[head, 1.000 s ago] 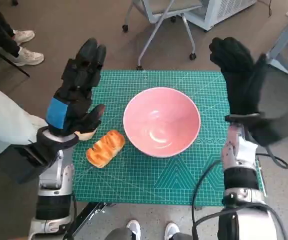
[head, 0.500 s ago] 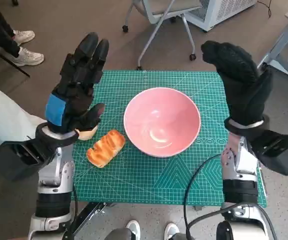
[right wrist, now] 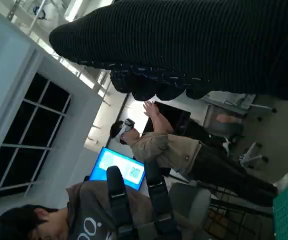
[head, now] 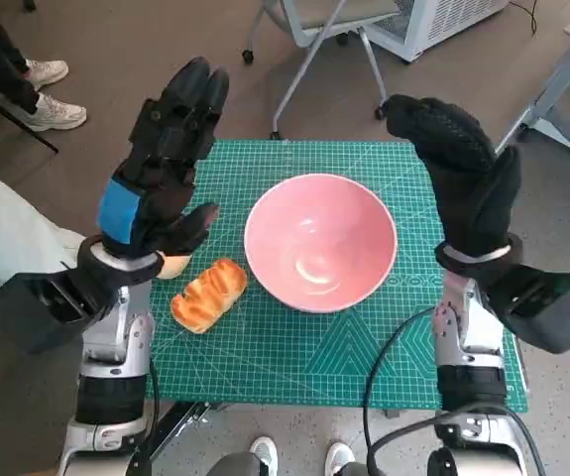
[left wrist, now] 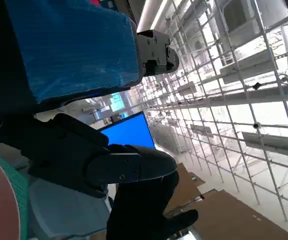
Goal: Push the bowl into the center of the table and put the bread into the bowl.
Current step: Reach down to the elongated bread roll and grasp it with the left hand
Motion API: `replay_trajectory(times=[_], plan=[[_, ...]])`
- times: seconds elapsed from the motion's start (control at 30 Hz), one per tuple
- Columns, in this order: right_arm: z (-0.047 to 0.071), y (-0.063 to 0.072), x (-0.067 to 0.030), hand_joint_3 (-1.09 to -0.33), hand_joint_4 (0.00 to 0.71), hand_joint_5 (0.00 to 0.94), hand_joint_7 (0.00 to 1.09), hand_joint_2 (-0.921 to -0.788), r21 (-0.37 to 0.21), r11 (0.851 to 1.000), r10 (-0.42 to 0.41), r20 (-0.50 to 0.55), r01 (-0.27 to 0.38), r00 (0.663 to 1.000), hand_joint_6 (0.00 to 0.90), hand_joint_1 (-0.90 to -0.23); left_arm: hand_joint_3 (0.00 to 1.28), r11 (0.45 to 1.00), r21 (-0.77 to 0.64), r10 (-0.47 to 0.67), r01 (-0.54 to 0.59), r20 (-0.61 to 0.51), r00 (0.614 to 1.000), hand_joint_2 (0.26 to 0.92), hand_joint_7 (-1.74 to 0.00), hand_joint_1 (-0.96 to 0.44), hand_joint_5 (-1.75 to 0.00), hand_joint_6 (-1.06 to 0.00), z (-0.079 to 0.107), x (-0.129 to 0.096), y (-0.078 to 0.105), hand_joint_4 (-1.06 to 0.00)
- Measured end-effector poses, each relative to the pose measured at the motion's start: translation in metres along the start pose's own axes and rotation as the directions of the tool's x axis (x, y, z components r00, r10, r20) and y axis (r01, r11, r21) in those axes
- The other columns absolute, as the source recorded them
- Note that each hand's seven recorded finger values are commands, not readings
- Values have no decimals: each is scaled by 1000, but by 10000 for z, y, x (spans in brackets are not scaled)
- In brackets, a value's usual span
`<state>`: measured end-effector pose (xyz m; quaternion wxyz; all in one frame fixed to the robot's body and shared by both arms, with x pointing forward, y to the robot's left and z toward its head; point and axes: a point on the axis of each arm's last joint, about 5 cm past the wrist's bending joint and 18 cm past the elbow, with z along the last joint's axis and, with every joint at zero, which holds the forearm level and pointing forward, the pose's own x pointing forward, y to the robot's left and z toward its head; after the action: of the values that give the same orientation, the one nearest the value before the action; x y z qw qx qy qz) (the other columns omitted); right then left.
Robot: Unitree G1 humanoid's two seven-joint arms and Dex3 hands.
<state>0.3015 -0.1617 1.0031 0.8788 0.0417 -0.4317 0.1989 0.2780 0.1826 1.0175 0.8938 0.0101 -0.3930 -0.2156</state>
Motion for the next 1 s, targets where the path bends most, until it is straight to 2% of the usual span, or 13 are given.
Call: replay_trajectory(times=[0.17,0.27,0.4,0.5,0.63,0.67,0.77,0.83,0.93,1.0], plan=[[21,1,-3,-735,198,15,645,-921,-3,1000,-3,5,3,1000,12,-663,434,999,30,-23,23,1,1000,921,-348,-634,-6,-1,36,23,57,-25],[39,-8,-2,-735,199,15,647,-921,-11,1000,-3,12,3,1000,12,-663,410,993,104,-50,54,-32,998,921,-365,-621,-15,-1,95,27,123,-48],[55,-26,-8,-732,201,15,647,-921,-19,1000,-3,15,3,1000,13,-666,301,932,320,-109,169,-198,974,921,-352,-575,-19,-39,306,29,259,-81],[65,-48,-10,-726,203,15,644,-921,-26,1000,-5,16,5,1000,17,-667,113,872,426,-100,240,-326,940,900,-183,-512,-7,-178,448,34,329,-115],[70,-54,-10,-718,207,12,619,-921,-28,1000,-6,19,6,1000,34,-668,29,788,514,-56,338,-487,871,819,-85,-453,-4,-269,587,30,370,-132],[71,-54,-10,-715,205,9,610,-921,-28,1000,-6,19,6,1000,40,-668,20,764,531,-40,366,-527,849,784,-71,-411,-6,-288,618,30,370,-141],[73,-60,-12,-707,205,5,571,-921,-29,1000,-8,20,9,1000,65,-668,9,696,568,19,440,-627,778,735,-50,-304,-7,-314,691,17,348,-152],[76,-70,-16,-702,207,4,539,-921,-32,999,-12,20,12,1000,85,-669,5,656,575,56,489,-684,728,722,-40,-236,-6,-317,735,-8,317,-156],[88,-114,-36,-699,212,5,514,-921,-41,999,-28,19,28,999,103,-670,2,600,549,95,582,-771,630,711,-24,-133,-5,-310,798,-66,243,-160],[96,-153,-56,-698,215,6,507,-921,-50,998,-39,15,40,999,109,-670,1,584,514,100,628,-814,573,708,-17,-91,-5,-304,808,-103,204,-162]])
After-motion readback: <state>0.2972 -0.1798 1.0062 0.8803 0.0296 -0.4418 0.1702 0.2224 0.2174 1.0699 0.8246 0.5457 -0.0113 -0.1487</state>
